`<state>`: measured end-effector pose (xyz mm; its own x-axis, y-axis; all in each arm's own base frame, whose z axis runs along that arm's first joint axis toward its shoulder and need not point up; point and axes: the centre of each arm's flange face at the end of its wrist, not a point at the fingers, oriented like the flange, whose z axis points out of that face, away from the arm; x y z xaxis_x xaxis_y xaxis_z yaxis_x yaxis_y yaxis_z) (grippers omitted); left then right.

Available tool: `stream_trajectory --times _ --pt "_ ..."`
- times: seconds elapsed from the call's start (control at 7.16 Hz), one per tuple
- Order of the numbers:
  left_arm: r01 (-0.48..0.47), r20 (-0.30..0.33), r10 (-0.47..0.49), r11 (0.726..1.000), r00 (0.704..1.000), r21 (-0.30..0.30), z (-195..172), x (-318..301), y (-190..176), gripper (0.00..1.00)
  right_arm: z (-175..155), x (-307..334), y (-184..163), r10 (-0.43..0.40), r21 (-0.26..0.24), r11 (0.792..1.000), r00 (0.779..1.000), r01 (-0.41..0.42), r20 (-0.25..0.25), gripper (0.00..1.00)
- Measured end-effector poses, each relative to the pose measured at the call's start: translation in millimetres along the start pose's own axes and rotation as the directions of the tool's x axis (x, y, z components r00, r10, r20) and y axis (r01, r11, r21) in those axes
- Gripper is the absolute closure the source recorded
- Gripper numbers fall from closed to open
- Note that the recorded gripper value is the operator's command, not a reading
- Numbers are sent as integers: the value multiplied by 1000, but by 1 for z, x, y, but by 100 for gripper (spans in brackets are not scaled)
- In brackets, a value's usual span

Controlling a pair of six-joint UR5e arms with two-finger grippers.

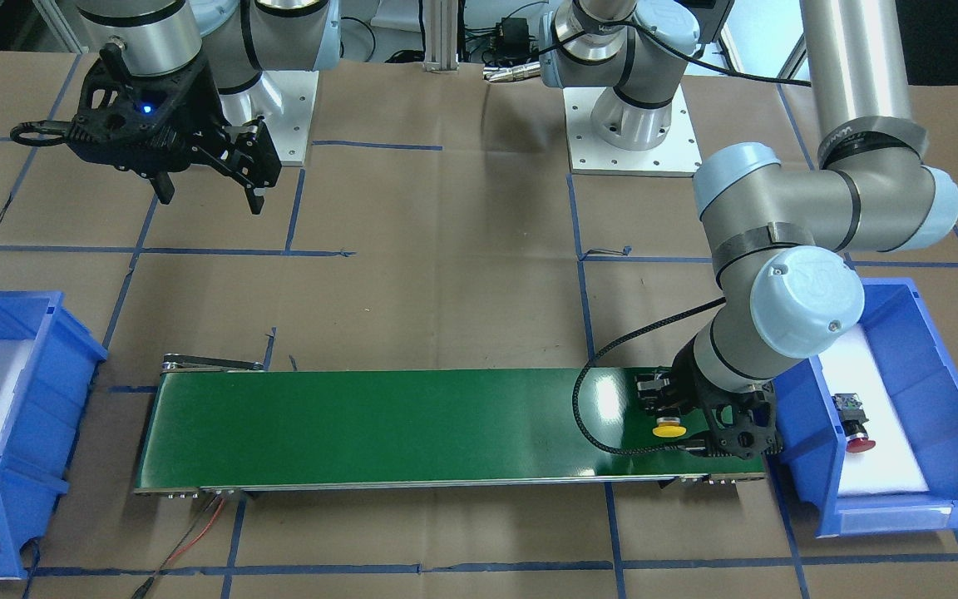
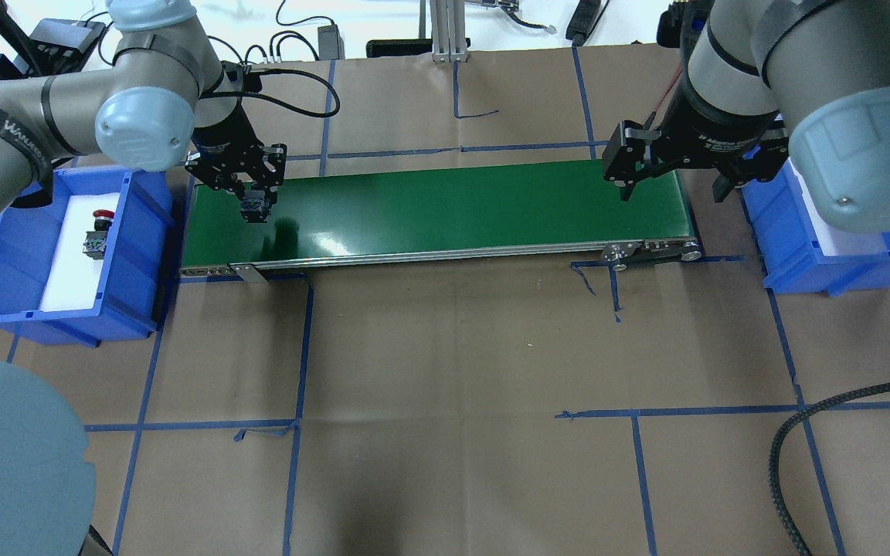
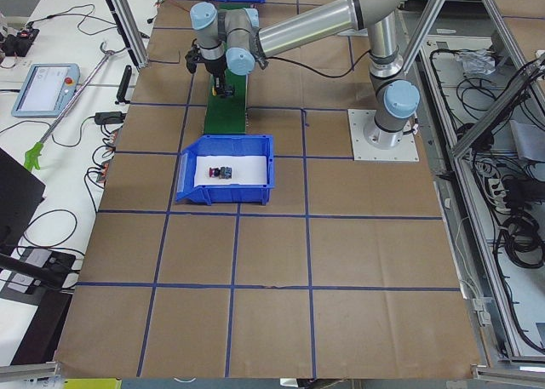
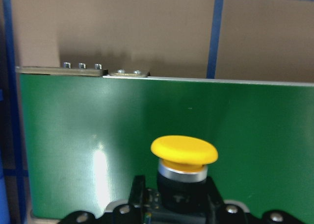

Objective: Transport two buttons from left to right
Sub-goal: 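Lower the yellow button onto the belt and open the left gripper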

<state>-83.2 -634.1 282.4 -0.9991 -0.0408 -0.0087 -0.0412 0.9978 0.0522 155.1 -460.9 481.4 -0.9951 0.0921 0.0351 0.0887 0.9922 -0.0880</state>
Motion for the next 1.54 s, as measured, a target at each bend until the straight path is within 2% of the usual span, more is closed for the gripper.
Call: stream_trajectory --times 0.14,0.28,0.42,0.56,0.84,1.12,1.54 --pt "2 2 -2 999 1000 32 13 -2 3 99 0 0 0 0 0 1000 1000 0 0 0" --pt "18 1 -18 999 1000 49 22 -3 7 85 0 0 0 -1 0 1000 1000 1 0 0" --pt "39 0 -39 998 999 49 28 -3 10 48 0 0 0 0 0 1000 1000 0 0 0" --pt "55 -1 -55 997 998 47 32 -3 12 1 0 0 0 0 0 1000 1000 0 0 0" --pt "67 -4 -67 996 998 57 27 -3 10 0 0 0 0 0 0 1000 1000 0 0 0" --pt "74 -2 -74 993 997 90 1 -9 9 0 0 0 0 0 0 1000 1000 0 0 0" --pt "80 -3 -80 992 997 97 -86 -16 21 0 0 0 0 -1 0 1000 1000 1 0 0"
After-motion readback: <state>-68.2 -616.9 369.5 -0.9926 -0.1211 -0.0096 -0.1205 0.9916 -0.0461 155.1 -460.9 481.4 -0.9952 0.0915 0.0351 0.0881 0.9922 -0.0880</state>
